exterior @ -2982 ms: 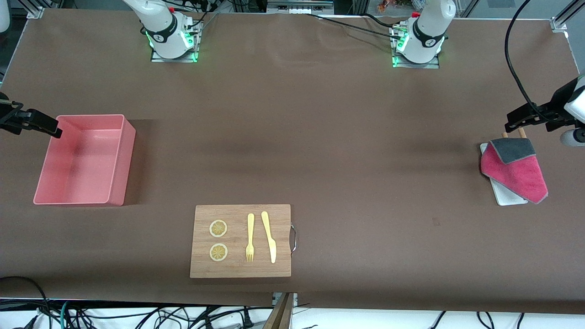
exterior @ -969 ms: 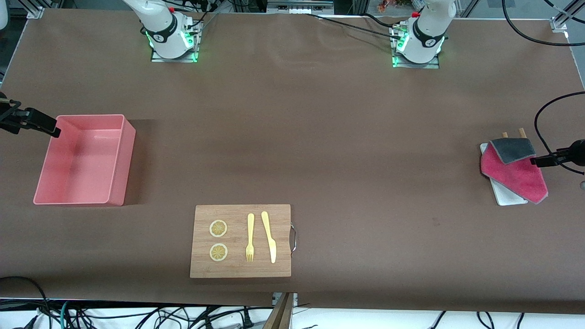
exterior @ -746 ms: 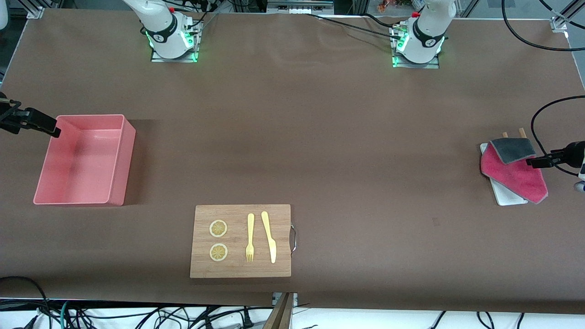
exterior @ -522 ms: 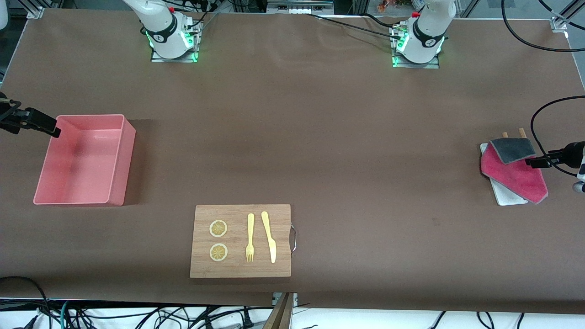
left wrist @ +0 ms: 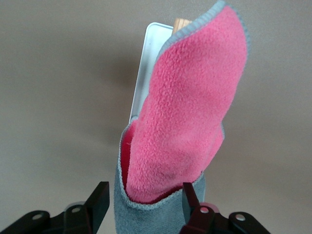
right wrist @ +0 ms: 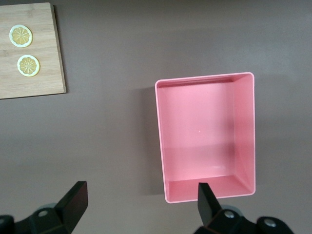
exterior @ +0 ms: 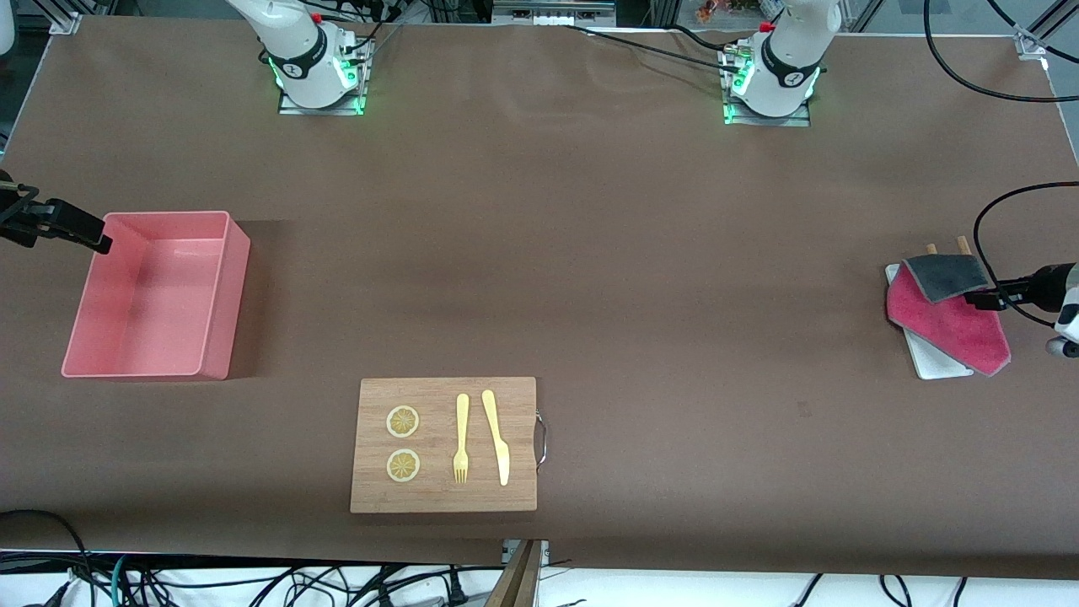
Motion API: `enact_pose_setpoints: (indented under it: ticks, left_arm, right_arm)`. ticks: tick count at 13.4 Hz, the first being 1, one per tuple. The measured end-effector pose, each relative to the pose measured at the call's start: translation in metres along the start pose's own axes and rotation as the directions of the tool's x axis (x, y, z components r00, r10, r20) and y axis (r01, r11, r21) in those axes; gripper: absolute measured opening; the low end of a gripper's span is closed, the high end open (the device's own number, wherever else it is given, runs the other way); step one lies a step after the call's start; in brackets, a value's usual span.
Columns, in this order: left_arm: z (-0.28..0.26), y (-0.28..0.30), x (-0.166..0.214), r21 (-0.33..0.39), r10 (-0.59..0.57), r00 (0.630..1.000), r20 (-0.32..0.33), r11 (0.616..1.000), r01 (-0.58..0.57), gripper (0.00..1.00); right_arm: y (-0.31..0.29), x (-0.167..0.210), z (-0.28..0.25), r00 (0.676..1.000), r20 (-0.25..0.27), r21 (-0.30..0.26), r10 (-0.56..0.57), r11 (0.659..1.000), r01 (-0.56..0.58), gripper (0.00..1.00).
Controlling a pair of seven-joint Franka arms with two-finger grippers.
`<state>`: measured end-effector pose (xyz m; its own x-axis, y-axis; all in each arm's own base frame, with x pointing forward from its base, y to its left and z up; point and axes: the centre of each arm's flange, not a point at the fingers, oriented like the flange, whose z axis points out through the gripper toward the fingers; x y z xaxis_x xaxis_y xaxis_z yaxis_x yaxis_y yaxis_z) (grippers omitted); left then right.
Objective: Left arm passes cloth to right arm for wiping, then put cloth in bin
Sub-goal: 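Lower the left gripper onto the pink-grey cloth and close it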
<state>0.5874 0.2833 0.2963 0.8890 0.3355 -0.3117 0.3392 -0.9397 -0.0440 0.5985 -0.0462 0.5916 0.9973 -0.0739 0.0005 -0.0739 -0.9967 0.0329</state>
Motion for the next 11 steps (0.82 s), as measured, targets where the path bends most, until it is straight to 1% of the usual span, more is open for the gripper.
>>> enact_pose_setpoints:
  ticks: [1, 2, 3, 4, 11]
  left_arm:
    - [0.0006, 0.0000, 0.0002, 0.000, 0.006, 1.000, 0.001, 1.000, -0.006, 0.59]
    - [0.0008, -0.0002, 0.0004, 0.000, 0.011, 1.000, 0.001, 1.000, -0.011, 0.52]
    - [0.0009, -0.0007, 0.0005, 0.000, 0.013, 1.000, 0.000, 1.000, -0.013, 0.52]
    - [0.0008, -0.0015, 0.0005, -0.001, 0.015, 1.000, 0.000, 1.000, -0.015, 0.44]
    - [-0.0001, -0.0026, 0.0007, -0.001, 0.032, 0.999, -0.003, 0.999, -0.032, 0.37]
  right_arm:
    - [-0.0003, 0.0000, 0.0000, 1.000, 0.000, 0.000, 0.000, 1.000, 0.000, 1.00]
    - [-0.0008, 0.0000, 0.0000, 1.000, 0.000, 0.000, -0.001, 1.000, 0.001, 1.00]
    - [-0.0012, 0.0000, 0.0000, 1.000, 0.000, 0.000, -0.002, 1.000, 0.002, 1.00]
    - [-0.0013, 0.0000, 0.0000, 1.000, 0.000, 0.000, -0.002, 1.000, 0.002, 1.00]
    - [-0.0018, 0.0000, 0.0000, 1.000, 0.000, 0.000, -0.003, 1.000, 0.003, 1.00]
